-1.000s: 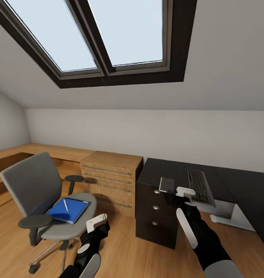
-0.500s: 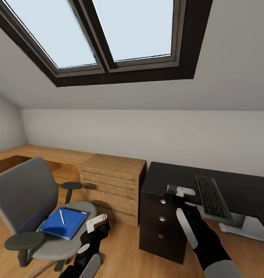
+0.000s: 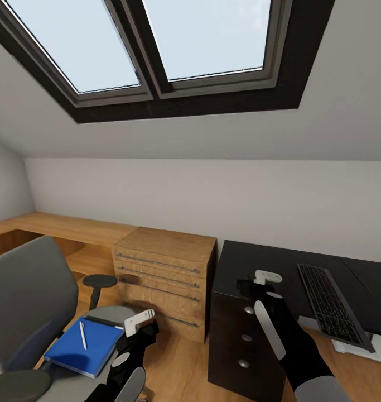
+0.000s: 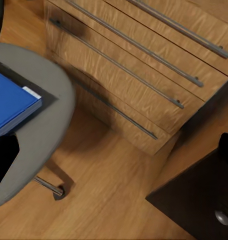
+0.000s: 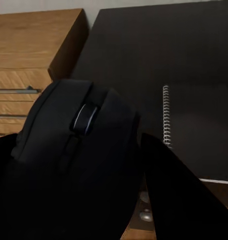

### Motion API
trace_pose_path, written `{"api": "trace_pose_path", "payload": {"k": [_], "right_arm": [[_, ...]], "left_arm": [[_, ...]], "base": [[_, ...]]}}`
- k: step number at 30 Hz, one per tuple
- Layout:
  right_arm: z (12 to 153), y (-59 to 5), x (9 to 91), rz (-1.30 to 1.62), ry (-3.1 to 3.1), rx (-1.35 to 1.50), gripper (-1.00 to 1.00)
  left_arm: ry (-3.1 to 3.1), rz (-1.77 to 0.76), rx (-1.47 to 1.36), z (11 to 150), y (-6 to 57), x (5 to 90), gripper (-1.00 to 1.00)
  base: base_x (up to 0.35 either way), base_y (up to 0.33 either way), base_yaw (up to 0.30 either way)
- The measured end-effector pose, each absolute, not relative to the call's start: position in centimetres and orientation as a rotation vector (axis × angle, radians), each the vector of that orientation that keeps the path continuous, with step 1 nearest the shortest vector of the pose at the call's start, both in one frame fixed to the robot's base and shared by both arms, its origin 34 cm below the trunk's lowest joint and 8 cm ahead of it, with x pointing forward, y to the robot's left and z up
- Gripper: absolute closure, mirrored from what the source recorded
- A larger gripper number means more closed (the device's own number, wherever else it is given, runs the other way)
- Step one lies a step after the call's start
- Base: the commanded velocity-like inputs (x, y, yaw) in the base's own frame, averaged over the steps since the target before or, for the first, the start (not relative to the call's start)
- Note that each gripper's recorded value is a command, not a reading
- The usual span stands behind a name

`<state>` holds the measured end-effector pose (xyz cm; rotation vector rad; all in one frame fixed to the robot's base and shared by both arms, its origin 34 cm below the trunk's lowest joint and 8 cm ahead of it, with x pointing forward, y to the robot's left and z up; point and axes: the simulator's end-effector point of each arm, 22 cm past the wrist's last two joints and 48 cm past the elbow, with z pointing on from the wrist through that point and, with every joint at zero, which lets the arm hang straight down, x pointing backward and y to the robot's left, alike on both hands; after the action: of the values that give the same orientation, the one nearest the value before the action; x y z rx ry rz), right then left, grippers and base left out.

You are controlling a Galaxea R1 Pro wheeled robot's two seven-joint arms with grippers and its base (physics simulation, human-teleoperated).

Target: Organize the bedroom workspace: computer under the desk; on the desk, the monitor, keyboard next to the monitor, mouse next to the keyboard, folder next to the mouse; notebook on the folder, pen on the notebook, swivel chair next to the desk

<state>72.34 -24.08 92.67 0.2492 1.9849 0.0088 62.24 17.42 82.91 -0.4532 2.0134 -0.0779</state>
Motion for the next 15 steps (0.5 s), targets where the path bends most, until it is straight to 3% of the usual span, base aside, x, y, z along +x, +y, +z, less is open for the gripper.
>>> {"api": "trace_pose_path", "payload": {"k": [15], "right_arm": [[92.5,-22.8,72.3,0.009,1.990,0.205,1.00]], "left_arm": [[2.014,-0.080,-0.451,82.9,17.3,62.2,-1.00]], "base": [[0.311,0.000,0.000]]}}
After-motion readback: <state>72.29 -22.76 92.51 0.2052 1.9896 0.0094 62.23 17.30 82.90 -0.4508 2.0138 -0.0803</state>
